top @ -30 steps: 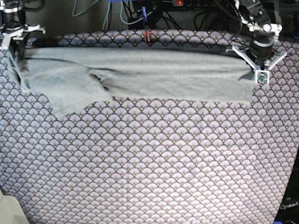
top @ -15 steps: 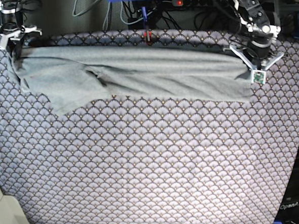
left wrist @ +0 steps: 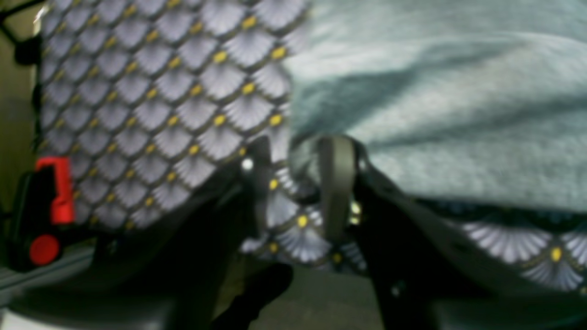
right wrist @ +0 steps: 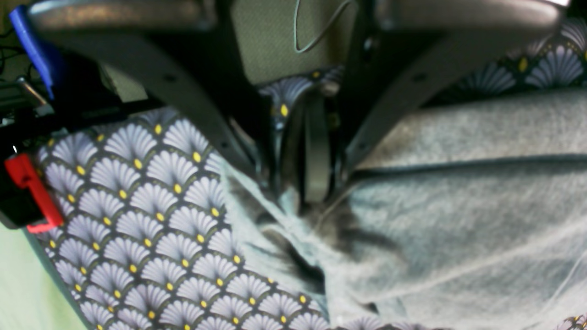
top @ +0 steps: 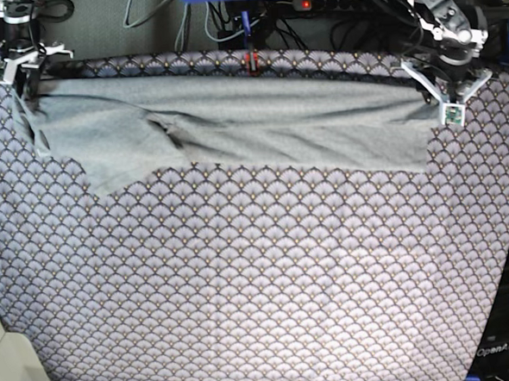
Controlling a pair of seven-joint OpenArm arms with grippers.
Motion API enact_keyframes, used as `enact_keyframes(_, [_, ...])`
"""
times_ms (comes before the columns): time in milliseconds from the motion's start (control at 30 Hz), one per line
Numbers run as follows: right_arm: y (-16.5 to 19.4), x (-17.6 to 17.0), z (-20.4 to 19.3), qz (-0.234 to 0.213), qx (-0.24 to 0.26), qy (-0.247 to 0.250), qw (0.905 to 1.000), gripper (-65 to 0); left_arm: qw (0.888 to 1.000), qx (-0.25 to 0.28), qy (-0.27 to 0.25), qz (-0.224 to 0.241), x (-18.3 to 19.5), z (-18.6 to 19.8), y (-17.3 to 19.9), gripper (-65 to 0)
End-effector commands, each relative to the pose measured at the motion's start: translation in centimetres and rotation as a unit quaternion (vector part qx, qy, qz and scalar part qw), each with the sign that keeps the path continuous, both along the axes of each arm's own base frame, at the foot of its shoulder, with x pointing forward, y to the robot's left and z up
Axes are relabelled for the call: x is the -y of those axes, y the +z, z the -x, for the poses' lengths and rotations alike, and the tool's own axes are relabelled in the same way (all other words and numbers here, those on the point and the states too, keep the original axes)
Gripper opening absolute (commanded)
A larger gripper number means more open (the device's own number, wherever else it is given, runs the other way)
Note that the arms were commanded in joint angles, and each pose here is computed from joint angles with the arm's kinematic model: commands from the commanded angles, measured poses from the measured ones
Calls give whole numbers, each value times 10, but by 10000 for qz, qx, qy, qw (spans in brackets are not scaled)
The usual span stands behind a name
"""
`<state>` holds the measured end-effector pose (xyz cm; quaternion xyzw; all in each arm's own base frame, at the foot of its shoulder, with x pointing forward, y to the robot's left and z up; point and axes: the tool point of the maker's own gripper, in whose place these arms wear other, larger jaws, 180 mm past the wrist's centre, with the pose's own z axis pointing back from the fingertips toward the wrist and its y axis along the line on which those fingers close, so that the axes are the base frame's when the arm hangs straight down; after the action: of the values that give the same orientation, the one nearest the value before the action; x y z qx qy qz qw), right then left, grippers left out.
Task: Fold the T-shirt properly
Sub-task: 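Lower the folded hem onto the shirt and open both grippers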
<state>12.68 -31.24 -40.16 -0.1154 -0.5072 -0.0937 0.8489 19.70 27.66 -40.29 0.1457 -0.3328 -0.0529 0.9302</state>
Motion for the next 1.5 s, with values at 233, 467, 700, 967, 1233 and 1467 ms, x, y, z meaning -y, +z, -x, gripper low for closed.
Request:
enact_keyframes(233, [21,24,7,295,268,-311,9987,-532,9994,264,209,-95,-13,-4,14,-425])
enact_keyframes(467, [38,54,12,540,497,-818,9939,-532,9994,264,209,-95,-13,-4,14,-425])
enact_keyframes(700, [37,54,13,537,496,-819,9940,-531,9990,366,222,-91,-13,-14,18,-425])
enact_keyframes(967, [35,54,14,522,469,-838,9940,-531,9963,754,196,-370,-18,-29,50,-425])
enact_keyframes(1233, [56,73,-3,818,676,-724,9917,-530,9951,754,462,-432,-24,-57,73,-425])
enact_keyframes(1467, [87,87,-53,1164,1053,-386,9868,-528,9982,533,188,-223,-3,-74,60,-425])
